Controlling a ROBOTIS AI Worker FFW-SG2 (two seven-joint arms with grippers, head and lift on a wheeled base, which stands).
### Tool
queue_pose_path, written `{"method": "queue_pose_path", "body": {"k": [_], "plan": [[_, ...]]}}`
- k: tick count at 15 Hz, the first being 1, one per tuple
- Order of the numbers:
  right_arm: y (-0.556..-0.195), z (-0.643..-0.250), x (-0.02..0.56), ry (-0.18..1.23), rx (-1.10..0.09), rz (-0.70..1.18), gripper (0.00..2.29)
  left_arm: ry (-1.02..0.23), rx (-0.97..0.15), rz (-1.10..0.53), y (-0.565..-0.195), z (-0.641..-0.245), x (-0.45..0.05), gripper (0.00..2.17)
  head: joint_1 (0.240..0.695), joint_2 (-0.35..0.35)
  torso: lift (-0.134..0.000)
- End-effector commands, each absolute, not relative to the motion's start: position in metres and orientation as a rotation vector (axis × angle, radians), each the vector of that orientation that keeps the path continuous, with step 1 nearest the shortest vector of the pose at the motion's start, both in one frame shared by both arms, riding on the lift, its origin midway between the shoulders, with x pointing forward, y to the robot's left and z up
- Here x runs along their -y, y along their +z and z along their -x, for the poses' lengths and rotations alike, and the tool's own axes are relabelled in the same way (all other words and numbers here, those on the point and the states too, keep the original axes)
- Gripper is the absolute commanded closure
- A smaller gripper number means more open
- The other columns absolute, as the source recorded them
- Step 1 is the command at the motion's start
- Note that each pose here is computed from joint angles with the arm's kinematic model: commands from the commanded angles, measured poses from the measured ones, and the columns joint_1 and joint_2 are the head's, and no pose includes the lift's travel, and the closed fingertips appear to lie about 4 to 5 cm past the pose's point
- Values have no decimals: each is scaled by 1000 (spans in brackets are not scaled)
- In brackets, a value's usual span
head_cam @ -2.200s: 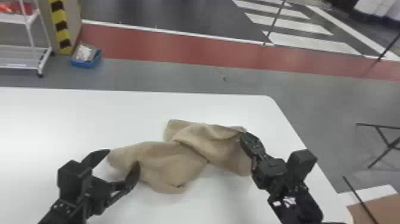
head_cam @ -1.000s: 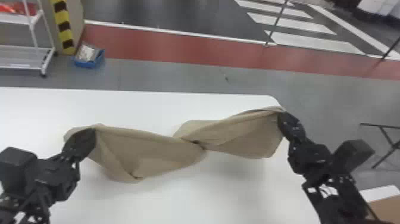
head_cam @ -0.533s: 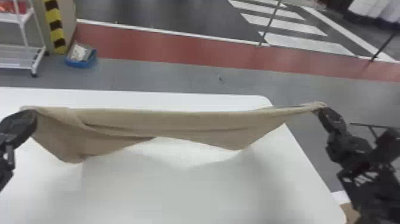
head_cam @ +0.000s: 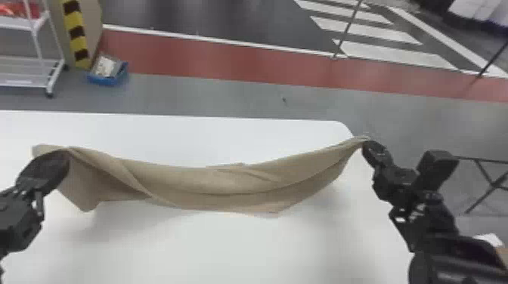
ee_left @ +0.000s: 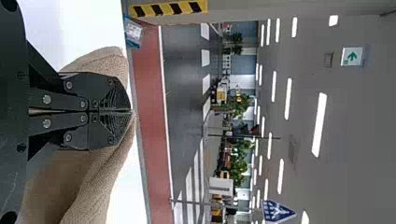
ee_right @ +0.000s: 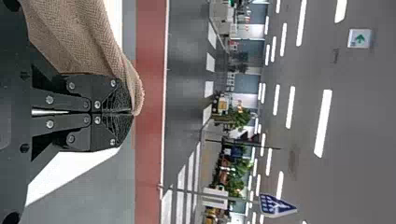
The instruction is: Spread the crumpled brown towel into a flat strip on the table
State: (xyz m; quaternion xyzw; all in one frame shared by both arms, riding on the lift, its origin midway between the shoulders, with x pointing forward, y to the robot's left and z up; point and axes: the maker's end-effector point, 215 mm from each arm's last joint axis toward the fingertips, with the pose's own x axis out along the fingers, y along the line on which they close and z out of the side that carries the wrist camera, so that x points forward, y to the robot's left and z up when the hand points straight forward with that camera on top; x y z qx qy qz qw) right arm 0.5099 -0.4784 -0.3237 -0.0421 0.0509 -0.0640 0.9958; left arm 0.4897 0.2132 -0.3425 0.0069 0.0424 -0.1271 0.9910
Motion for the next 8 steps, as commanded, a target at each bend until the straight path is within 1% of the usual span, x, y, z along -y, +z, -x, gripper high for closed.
{"method": "queue_pose_path", "body": {"k": [1, 3, 6, 8], "plan": [[-352, -511, 473, -125, -148, 75, 1767, -252, -107, -21, -361, -486, -214, 1825, 695, -287, -124], [-355, -509, 476, -135, -149, 73, 1767, -247, -125, -24, -373, -489, -219, 1825, 695, -282, -124], [-346, -516, 475, -134, -132, 71, 1767, -257, -118, -23, -372, -502, -210, 1825, 695, -280, -124], [-332, -532, 467, -132, -79, 82, 1767, -269, -90, -27, -365, -527, -201, 1825, 695, -282, -124]]}}
